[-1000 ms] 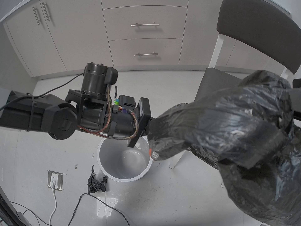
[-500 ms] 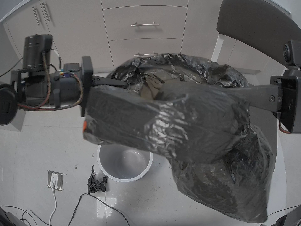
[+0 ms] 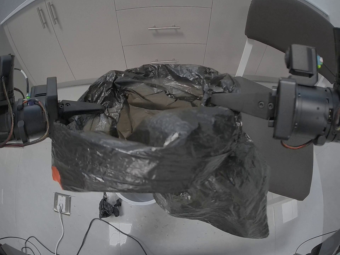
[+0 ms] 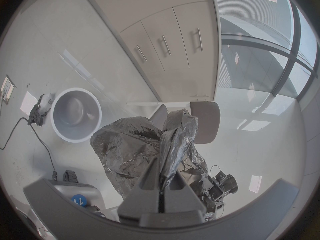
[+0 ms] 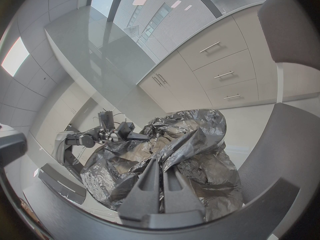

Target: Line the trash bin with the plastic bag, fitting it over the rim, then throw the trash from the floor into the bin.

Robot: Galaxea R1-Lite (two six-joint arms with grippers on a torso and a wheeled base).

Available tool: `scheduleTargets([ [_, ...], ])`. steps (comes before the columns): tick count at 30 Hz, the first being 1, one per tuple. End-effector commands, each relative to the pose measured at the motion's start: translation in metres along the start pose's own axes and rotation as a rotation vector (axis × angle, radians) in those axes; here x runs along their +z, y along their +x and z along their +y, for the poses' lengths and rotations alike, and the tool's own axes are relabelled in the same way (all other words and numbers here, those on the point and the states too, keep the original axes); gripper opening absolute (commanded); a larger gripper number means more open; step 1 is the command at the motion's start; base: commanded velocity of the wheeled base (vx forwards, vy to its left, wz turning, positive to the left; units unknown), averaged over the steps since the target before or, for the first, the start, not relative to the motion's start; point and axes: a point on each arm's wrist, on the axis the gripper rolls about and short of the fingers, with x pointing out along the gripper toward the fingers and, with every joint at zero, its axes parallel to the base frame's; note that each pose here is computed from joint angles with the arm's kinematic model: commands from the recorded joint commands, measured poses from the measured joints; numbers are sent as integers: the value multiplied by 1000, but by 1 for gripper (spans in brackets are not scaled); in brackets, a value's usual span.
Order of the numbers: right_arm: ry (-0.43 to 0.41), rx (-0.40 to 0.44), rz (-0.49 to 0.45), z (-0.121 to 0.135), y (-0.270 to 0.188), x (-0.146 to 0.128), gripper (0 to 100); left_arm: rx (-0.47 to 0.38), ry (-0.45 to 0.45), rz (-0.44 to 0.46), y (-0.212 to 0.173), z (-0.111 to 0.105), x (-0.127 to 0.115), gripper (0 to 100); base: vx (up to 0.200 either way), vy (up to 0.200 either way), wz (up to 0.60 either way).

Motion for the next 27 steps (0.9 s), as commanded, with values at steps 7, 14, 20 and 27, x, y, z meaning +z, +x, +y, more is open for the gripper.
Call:
scheduleTargets([
  [7, 5, -49, 54, -15, 78, -24, 0, 83, -57, -142, -15, 25, 28, 0, 0, 0, 0],
  [14, -4, -76, 51, -9, 112, -28, 0, 127, -102, -148, -4, 44, 45, 0, 0, 0, 0],
  [20, -7, -114, 54, -13, 132, -33, 0, 138, -117, -143, 16, 64, 61, 0, 0, 0, 0],
  [27, -21, -151, 85, -10, 152, -51, 0, 190, -174, -128, 35, 97, 74, 0, 0, 0, 0],
])
